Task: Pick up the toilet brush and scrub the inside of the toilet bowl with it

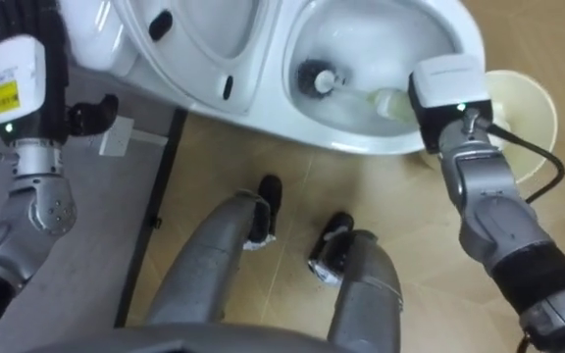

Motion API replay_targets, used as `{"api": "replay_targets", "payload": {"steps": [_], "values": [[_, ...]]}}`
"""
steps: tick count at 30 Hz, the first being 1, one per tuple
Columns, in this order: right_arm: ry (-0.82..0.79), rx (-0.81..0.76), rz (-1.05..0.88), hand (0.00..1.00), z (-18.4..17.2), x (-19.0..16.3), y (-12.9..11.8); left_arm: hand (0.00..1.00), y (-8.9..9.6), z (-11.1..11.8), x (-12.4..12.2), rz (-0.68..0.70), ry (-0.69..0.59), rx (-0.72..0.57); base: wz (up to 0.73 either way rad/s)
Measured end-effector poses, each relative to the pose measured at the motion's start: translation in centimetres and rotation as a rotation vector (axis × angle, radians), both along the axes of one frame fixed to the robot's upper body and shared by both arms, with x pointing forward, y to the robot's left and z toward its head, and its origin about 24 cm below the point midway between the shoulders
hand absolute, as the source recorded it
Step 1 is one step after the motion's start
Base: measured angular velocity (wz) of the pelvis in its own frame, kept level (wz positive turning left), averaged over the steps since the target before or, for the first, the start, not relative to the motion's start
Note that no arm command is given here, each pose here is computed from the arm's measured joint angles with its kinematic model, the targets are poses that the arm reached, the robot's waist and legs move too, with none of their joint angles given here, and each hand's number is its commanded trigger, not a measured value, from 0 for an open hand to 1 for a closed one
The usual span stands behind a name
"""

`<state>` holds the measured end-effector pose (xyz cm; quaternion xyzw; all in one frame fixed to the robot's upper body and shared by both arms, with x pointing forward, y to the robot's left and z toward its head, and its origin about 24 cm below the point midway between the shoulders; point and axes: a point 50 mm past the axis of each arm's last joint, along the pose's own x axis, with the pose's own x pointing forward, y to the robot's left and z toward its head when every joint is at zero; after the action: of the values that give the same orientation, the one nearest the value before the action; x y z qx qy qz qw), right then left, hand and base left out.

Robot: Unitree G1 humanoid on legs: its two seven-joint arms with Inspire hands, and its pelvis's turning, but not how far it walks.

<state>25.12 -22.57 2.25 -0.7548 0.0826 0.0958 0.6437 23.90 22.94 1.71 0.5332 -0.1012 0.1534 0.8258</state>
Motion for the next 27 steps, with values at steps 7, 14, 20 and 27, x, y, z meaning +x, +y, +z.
{"api": "replay_targets", "payload": {"steps": [7, 14, 20, 27], "values": [[0.008, 0.095, -0.004, 1.00, 0.4, -1.0, 1.6, 0.00, -0.2, -0.4, -1.2, 0.005, -0.006, -0.035, -0.05], [-0.010, 0.118, 0.017, 1.00, 1.1, -1.1, 2.2, 0.00, -0.6, -0.7, -1.6, 0.006, -0.012, -0.077, 0.00], [-0.012, 0.128, 0.001, 1.00, 1.1, -1.2, 2.1, 0.00, -0.8, -0.8, -1.9, 0.001, -0.012, -0.080, 0.00], [0.018, 0.167, -0.071, 1.00, -0.5, -1.0, 1.0, 0.00, -0.6, -1.2, -1.9, 0.008, 0.012, -0.073, 0.00]]}}
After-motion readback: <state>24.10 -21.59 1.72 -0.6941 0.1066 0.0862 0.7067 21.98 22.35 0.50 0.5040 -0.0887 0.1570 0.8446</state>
